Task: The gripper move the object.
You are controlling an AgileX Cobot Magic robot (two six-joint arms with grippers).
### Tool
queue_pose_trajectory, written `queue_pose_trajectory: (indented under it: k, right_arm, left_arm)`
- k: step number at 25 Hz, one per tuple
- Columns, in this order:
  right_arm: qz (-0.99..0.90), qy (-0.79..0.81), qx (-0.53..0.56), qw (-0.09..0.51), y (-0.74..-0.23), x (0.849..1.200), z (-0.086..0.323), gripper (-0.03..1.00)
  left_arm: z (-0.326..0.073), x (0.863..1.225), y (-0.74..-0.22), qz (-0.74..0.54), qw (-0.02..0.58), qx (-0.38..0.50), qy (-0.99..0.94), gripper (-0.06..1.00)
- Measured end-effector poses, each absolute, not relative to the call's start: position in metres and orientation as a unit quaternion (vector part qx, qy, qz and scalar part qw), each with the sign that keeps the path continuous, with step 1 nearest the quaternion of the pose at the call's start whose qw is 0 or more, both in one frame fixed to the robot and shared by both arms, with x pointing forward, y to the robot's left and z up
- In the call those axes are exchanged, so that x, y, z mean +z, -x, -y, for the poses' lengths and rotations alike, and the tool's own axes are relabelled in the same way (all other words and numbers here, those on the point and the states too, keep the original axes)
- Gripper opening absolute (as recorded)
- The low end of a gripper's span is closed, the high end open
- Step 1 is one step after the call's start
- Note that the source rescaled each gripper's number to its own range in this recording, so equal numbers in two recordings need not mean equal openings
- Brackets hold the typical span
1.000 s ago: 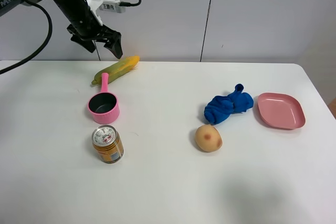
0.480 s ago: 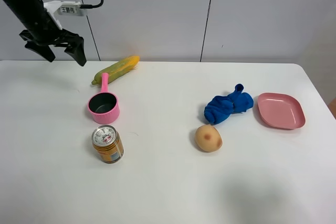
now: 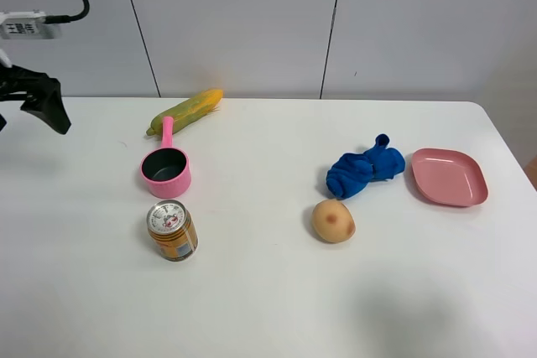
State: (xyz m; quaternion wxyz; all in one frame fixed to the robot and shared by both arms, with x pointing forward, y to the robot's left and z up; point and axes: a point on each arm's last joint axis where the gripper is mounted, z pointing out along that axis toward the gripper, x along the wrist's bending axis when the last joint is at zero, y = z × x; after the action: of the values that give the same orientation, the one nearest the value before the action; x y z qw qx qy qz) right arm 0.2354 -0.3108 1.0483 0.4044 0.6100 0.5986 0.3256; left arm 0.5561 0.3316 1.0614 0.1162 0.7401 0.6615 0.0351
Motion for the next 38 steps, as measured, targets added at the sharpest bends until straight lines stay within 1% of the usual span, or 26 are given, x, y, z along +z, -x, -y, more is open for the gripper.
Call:
queue_pose_trajectory:
  k: [8,12,19,27,33,38]
  right_arm:
    - [-0.599,-0.610,0.326,0.404,-0.235,1.048,0.311,1.00]
    - [-0.599,-0.610,0.326,0.404,-0.235,1.048,0.311,1.00]
    - [-0.599,-0.610,0.326,0.404,-0.235,1.048,0.311,1.00]
    - [-0.599,-0.610,0.326,0.404,-0.235,1.048,0.311,1.00]
    - [-0.599,-0.610,0.326,0.404,-0.235,1.048,0.311,1.00]
    - [-0.599,-0.610,0.326,0.404,-0.235,1.048,0.311,1.00]
  left_arm:
    - [-0.343,1.080,-0.472,-0.697,0.132,0.068,-0.702,1.00]
    - [-0.340,1.080,-0.432,-0.713,0.143,0.081,-0.682,1.00]
    - [-0.325,1.072,-0.373,-0.721,0.190,0.131,-0.653,1.00]
    - [-0.311,1.057,-0.328,-0.708,0.228,0.191,-0.641,1.00]
    - [-0.305,1.049,-0.307,-0.697,0.249,0.225,-0.634,1.00]
    - [-0.301,1.050,-0.295,-0.686,0.265,0.252,-0.629,1.00]
